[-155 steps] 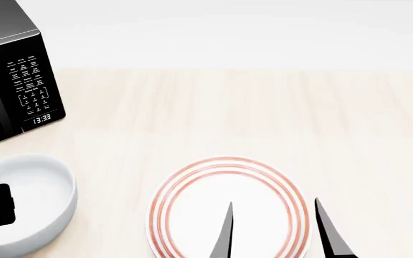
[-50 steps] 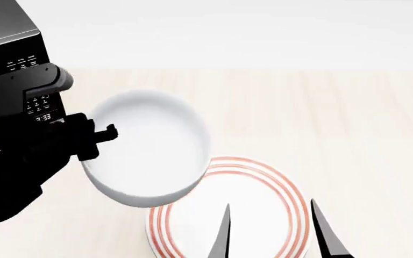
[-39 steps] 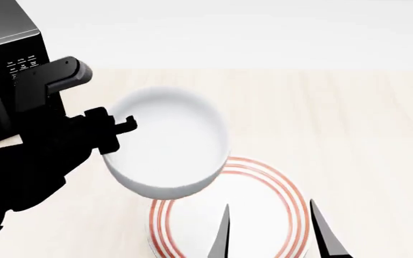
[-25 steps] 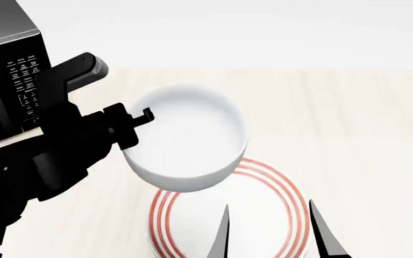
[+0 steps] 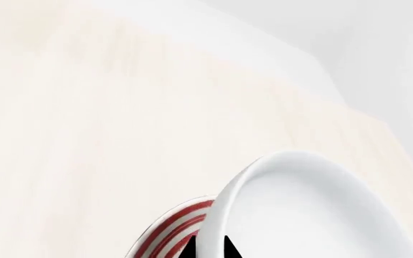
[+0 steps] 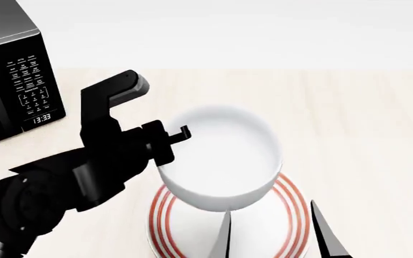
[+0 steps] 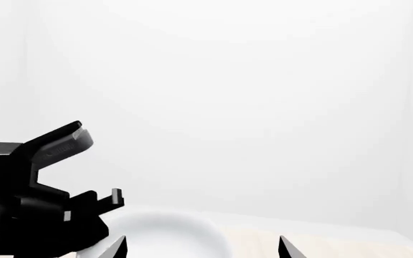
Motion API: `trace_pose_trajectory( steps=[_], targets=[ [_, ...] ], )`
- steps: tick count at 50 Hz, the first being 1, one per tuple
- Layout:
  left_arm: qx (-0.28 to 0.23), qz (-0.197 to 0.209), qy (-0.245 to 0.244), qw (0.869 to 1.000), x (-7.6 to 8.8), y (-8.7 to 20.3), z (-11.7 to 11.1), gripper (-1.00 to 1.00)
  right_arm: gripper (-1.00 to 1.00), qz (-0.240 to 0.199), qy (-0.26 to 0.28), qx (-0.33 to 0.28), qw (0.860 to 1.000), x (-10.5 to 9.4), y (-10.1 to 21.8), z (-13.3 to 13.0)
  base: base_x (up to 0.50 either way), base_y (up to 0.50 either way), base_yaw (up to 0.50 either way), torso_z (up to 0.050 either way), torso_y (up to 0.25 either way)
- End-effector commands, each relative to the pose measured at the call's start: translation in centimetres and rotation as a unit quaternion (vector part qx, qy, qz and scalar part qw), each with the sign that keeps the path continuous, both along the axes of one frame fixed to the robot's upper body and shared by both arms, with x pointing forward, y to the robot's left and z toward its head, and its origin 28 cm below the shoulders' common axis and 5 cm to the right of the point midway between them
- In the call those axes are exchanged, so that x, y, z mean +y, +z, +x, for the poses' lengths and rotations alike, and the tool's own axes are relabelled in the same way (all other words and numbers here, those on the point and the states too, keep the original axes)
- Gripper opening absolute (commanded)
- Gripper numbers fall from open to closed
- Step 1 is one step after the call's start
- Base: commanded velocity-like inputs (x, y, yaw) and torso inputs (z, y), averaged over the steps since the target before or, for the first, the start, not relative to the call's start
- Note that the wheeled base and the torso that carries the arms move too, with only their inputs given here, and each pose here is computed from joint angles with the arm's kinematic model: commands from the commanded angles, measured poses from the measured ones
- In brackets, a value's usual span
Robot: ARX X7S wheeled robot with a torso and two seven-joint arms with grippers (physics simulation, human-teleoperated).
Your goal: Pick up the white bowl and put it on the plate.
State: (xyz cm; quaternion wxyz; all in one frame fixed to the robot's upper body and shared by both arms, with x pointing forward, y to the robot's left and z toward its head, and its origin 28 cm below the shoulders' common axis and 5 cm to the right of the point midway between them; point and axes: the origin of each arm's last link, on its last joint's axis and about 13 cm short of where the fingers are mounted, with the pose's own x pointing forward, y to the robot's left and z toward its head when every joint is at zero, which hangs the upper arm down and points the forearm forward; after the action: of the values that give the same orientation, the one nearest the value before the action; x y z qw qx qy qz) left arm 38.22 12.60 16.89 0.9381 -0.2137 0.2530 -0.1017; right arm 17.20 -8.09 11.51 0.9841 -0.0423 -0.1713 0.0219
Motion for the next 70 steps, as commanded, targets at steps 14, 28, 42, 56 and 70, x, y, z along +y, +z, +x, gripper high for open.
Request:
trace_pose_trajectory(
  steps=[14, 28, 42, 56, 70],
  targets=[
    [0.009, -0.009, -0.010, 1.000, -2.1, -1.6, -0.1, -1.00, 1.00, -0.001, -0.006, -0.008, 1.000, -0.2, 0.1, 0.3, 0.00, 0.00, 0.00, 0.000, 0.001],
    [0.020, -0.018, -0.012, 1.000, -2.3, -3.0, -0.1, -1.00, 1.00, -0.001, -0.006, -0.008, 1.000, -0.2, 0.1, 0.3, 0.00, 0.00, 0.00, 0.000, 0.000],
    [0.026, -0.012, -0.012, 1.000, -2.3, -3.9, -0.2, -1.00, 1.00, -0.002, -0.005, -0.007, 1.000, -0.1, 0.0, 0.3, 0.00, 0.00, 0.00, 0.000, 0.001],
    [0.037, -0.013, -0.011, 0.999, -2.2, -4.7, -0.3, -1.00, 1.00, -0.002, -0.005, -0.007, 1.000, -0.2, 0.0, 0.4, 0.00, 0.00, 0.00, 0.000, 0.000],
    [0.039, -0.002, 0.004, 0.999, -1.9, -5.5, -0.3, -1.00, 1.00, -0.002, -0.004, -0.006, 1.000, -0.1, -0.1, 0.3, 0.00, 0.00, 0.00, 0.000, 0.001]
  ],
)
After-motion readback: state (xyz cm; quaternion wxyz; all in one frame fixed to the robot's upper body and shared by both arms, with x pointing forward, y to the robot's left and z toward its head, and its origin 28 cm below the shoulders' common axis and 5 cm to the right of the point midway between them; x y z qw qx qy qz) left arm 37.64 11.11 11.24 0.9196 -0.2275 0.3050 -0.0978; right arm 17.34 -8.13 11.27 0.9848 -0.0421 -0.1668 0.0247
